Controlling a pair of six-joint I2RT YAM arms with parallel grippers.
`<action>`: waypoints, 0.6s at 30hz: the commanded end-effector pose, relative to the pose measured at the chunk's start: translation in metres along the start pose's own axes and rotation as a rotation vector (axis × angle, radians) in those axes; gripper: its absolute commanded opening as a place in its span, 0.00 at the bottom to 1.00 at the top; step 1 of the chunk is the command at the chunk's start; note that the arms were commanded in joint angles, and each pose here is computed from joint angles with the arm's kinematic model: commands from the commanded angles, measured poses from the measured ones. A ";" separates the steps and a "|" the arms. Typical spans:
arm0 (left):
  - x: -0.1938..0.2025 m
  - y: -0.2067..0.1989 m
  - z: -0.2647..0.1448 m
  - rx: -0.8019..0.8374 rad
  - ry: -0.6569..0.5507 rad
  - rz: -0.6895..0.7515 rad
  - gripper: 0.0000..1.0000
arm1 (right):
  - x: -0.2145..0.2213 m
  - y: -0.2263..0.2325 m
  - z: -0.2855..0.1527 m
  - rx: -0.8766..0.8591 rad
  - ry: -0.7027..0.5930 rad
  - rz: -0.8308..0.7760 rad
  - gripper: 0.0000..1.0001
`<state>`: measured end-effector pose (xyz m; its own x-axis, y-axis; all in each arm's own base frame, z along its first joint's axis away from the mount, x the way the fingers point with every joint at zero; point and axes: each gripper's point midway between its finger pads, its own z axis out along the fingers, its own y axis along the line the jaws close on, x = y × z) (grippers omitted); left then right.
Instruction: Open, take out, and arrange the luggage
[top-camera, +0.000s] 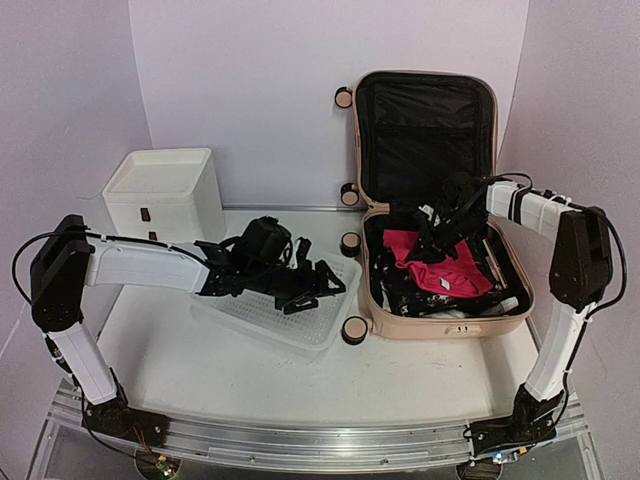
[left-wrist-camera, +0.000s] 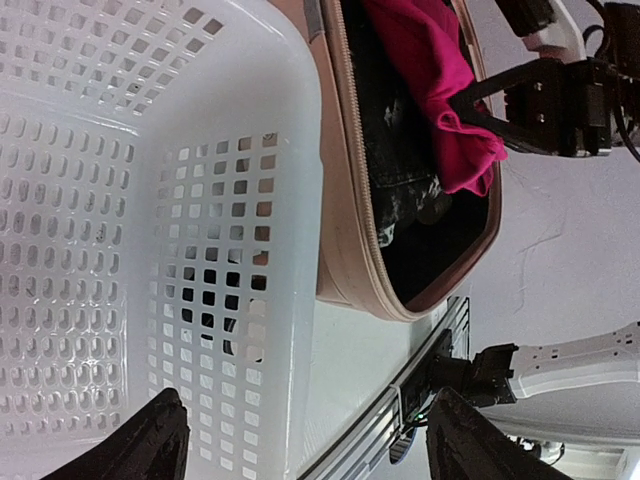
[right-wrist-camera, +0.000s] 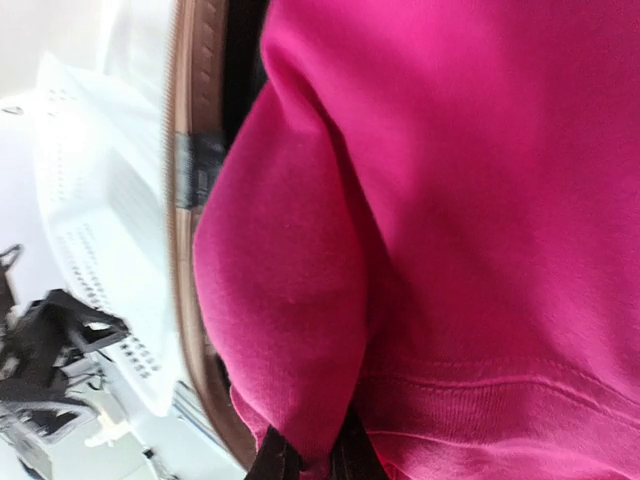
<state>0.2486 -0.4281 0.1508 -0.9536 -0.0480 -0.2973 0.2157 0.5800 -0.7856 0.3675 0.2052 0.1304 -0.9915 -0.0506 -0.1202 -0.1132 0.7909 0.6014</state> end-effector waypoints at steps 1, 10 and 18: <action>-0.002 -0.001 0.002 0.009 -0.008 -0.051 0.83 | -0.015 0.028 -0.026 -0.122 -0.092 -0.030 0.00; 0.021 -0.009 0.028 0.000 0.043 0.019 0.83 | -0.021 0.028 -0.030 -0.146 -0.107 -0.025 0.00; -0.011 0.018 0.045 -0.294 -0.055 0.294 0.90 | -0.018 0.029 -0.028 -0.157 -0.100 -0.026 0.00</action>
<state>0.2364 -0.4532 0.0996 -0.9302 0.0648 -0.3612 0.2995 0.7027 -0.6454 0.3757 0.2056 0.1439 -0.9922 -0.0003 -0.1248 -0.0854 0.7309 0.6771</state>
